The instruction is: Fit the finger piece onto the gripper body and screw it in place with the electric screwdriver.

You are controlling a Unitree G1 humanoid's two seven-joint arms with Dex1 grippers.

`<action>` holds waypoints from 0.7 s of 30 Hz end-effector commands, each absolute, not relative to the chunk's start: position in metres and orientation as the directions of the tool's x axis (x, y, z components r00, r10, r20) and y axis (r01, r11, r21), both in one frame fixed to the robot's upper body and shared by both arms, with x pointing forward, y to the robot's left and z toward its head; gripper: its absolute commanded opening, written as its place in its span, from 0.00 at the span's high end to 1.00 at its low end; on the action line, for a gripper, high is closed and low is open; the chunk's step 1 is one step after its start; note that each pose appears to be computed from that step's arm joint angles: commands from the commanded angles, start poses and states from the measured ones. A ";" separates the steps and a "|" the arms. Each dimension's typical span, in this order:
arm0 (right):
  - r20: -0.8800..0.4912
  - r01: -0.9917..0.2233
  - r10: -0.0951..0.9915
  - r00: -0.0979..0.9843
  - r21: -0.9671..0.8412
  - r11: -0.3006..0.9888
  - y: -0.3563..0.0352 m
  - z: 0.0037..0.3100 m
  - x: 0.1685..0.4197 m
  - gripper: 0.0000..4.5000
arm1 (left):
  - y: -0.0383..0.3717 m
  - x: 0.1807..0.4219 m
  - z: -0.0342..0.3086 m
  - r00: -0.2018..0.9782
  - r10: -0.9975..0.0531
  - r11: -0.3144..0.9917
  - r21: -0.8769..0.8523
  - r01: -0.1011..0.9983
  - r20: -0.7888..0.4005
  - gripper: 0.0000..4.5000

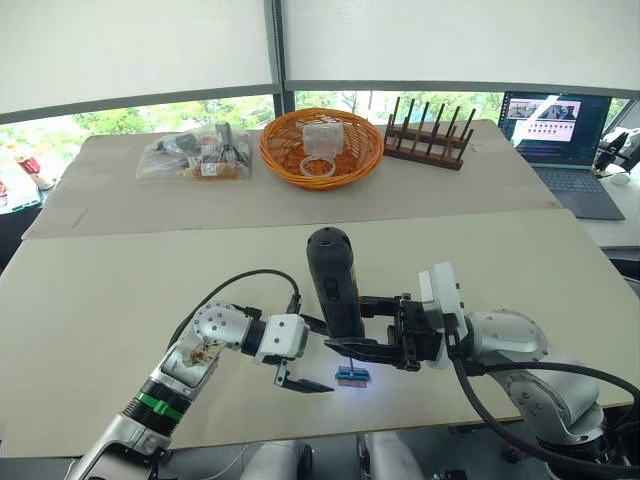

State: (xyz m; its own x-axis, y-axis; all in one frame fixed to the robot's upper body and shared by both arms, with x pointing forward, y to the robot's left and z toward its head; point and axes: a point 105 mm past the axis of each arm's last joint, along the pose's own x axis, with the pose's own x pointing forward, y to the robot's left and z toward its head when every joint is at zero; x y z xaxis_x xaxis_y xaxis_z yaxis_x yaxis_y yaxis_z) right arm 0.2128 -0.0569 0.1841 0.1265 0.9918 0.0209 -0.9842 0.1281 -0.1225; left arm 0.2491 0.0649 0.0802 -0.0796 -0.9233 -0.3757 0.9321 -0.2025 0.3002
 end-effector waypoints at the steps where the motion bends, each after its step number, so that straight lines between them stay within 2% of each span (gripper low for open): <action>1: 0.068 -0.973 0.994 0.087 -0.209 0.100 -0.054 0.203 0.204 0.57 | 0.062 0.249 0.085 -0.088 -0.928 -0.214 0.325 0.921 -0.361 0.00; 21: 0.059 -0.970 0.993 0.099 -0.219 0.110 -0.054 0.201 0.205 0.57 | 0.064 0.247 0.084 -0.091 -0.928 -0.214 0.315 0.925 -0.362 0.00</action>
